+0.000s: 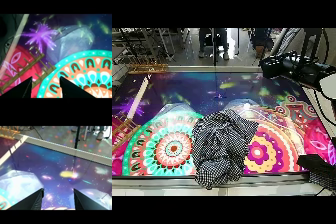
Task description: Fold the clothes and pants, and hang the long-sleeved shirts on hangers.
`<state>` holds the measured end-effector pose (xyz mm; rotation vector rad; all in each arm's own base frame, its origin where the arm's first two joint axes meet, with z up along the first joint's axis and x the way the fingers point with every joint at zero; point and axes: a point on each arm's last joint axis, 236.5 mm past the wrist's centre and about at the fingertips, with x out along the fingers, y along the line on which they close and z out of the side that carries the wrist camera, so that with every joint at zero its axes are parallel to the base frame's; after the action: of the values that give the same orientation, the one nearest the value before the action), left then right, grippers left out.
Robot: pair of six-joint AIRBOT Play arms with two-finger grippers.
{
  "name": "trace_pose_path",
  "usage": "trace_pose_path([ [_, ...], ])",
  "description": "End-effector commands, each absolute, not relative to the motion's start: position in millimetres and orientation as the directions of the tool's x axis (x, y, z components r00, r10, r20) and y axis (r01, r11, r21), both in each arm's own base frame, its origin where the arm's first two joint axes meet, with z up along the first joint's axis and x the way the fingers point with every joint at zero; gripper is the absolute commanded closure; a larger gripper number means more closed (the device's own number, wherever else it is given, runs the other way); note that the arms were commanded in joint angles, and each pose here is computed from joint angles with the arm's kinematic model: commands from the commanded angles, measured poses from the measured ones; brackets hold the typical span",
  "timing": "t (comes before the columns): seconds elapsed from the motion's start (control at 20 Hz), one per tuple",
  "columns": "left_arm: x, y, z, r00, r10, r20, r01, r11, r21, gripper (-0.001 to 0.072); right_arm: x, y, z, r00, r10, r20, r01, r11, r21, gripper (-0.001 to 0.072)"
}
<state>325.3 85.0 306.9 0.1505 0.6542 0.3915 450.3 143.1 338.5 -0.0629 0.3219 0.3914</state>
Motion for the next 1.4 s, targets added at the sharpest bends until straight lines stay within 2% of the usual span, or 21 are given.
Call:
trace_pose_path([
  [0.0, 325.6, 85.0, 306.6, 0.723, 0.400, -0.563, -0.306, 0.916, 0.258, 0.0364, 450.3, 143.8, 337.9, 0.873, 0.366, -0.322, -0.386, 0.923, 0.002, 0.0283],
  [0.55, 336.5, 78.2, 294.2, 0.712, 0.375, -0.594, -0.281, 0.927, 0.249, 0.0364, 450.3, 143.8, 337.9, 0.873, 0.366, -0.321, -0.386, 0.923, 0.003, 0.0283],
  [0.6, 342.3, 67.0, 285.5, 0.711, 0.329, -0.621, -0.249, 0.944, 0.215, 0.0342, 450.3, 143.8, 337.9, 0.873, 0.366, -0.321, -0.386, 0.923, 0.003, 0.0283],
  [0.7, 354.8, 21.5, 262.7, 0.707, 0.140, -0.693, -0.105, 0.990, 0.093, 0.0138, 450.0, 145.3, 338.2, 0.872, 0.371, -0.320, -0.389, 0.921, 0.008, 0.0283],
  [0.75, 359.9, -8.5, 252.8, 0.695, 0.016, -0.719, -0.012, 1.000, 0.010, 0.0108, 448.9, 148.3, 338.7, 0.867, 0.384, -0.318, -0.397, 0.917, 0.026, 0.0284],
  [0.8, 363.7, -39.0, 243.9, 0.669, -0.111, -0.735, 0.072, 0.994, -0.084, 0.0108, 444.8, 155.2, 338.9, 0.852, 0.414, -0.319, -0.405, 0.909, 0.099, 0.0284],
  [0.85, 367.1, -61.7, 236.1, 0.637, -0.203, -0.744, 0.119, 0.979, -0.166, 0.0108, 436.2, 165.2, 337.8, 0.825, 0.458, -0.331, -0.403, 0.887, 0.225, 0.0284],
  [0.9, 371.2, -78.4, 224.8, 0.600, -0.270, -0.753, 0.144, 0.962, -0.231, 0.0108, 425.5, 175.6, 334.7, 0.789, 0.504, -0.350, -0.419, 0.859, 0.294, 0.0284],
  [0.95, 374.3, -85.3, 208.5, 0.561, -0.297, -0.773, 0.145, 0.954, -0.261, 0.0108, 412.8, 180.7, 323.6, 0.747, 0.529, -0.403, -0.432, 0.847, 0.310, 0.0284],
  [1.15, 363.7, -94.5, 104.2, 0.342, -0.323, -0.882, 0.100, 0.946, -0.308, 0.0108, 390.0, 154.1, 268.2, 0.651, 0.417, -0.635, -0.457, 0.882, 0.110, 0.0283],
  [1.35, 335.2, -157.9, 24.2, 0.136, -0.540, -0.830, 0.128, 0.841, -0.526, 0.0108, 357.4, 165.1, 216.3, 0.465, 0.452, -0.762, -0.478, 0.852, 0.214, 0.0284],
])
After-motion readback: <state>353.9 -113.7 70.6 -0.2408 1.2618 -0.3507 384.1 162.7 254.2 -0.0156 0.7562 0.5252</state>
